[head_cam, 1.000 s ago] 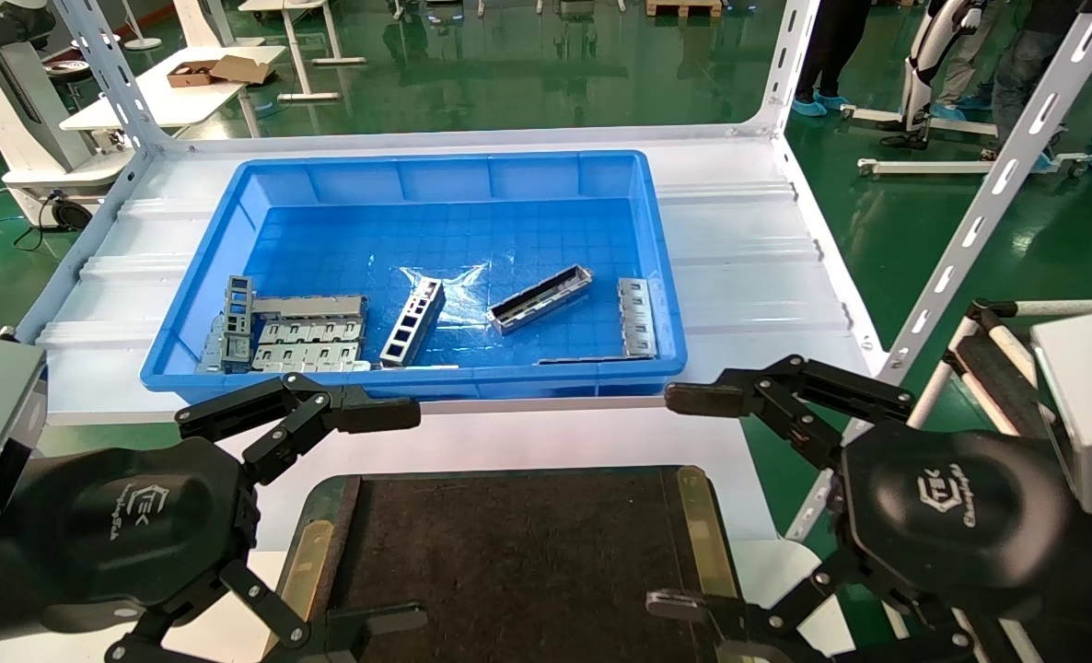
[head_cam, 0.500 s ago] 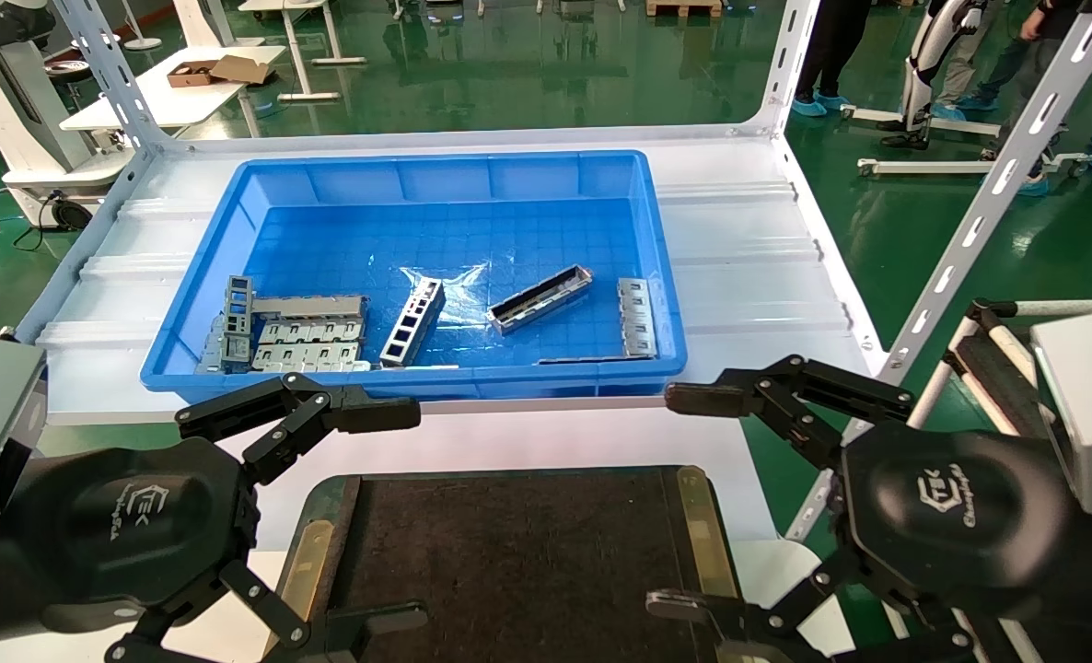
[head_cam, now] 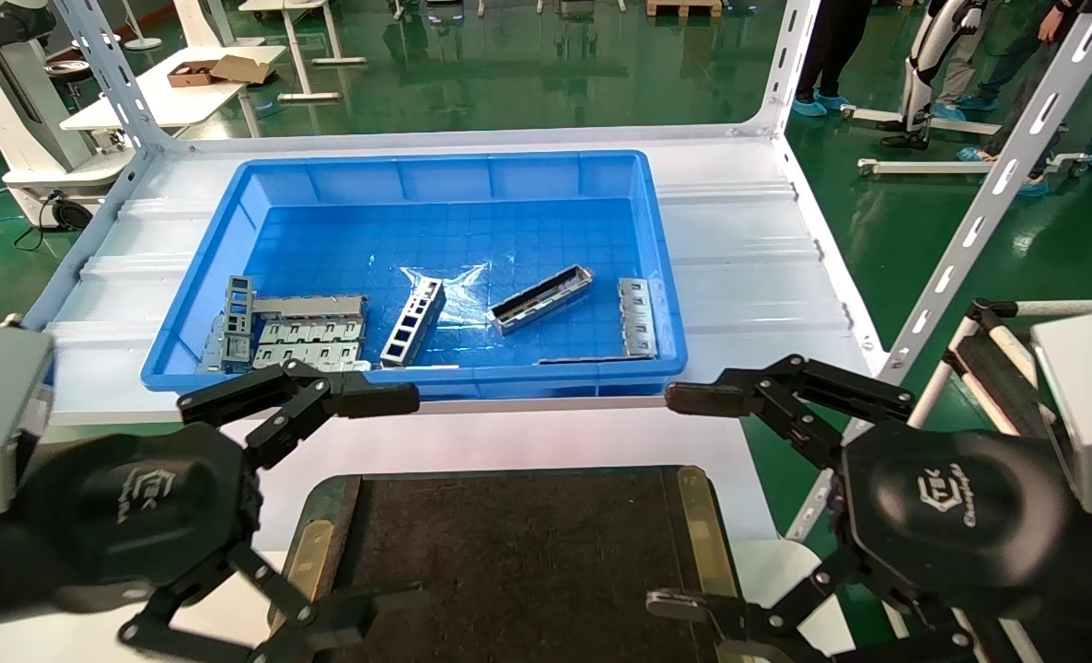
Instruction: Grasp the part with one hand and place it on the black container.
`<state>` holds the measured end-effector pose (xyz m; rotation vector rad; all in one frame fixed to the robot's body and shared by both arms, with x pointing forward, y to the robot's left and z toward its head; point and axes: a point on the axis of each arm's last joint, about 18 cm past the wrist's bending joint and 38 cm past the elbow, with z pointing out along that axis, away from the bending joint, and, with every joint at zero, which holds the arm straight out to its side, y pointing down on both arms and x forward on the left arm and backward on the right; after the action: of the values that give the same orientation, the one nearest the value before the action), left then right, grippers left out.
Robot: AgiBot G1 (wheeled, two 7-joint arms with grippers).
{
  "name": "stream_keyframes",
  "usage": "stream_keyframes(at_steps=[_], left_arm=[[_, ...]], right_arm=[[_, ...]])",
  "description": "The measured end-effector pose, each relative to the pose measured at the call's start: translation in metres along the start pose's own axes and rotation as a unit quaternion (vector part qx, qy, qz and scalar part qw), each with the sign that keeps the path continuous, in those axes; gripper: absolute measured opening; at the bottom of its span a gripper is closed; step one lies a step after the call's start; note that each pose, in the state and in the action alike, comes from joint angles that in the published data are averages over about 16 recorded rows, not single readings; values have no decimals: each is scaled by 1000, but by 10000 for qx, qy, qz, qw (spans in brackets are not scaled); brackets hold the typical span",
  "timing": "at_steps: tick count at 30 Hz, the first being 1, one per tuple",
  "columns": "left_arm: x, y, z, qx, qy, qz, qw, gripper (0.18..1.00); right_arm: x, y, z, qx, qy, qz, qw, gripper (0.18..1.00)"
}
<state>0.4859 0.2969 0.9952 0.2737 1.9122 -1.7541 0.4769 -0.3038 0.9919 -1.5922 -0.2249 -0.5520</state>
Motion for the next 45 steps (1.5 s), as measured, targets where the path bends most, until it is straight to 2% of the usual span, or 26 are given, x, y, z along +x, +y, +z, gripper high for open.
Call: stream_keyframes(at_steps=[10,21,34,45], left_arm=[[-32,13,22,-236,-342,179,9990,1000],[-98,26,68,-534,-955,285,9936,1000],[-175,40,136,-958,-1727,174,9802,1000],[-205,63,173,-1494,-2123,48,9657,1000]], right_arm=[[0,0,0,0,0,0,10000,1001],[0,0,0,0,0,0,10000,1001],[0,0,0,0,0,0,10000,1001],[0,0,0,0,0,0,10000,1001]])
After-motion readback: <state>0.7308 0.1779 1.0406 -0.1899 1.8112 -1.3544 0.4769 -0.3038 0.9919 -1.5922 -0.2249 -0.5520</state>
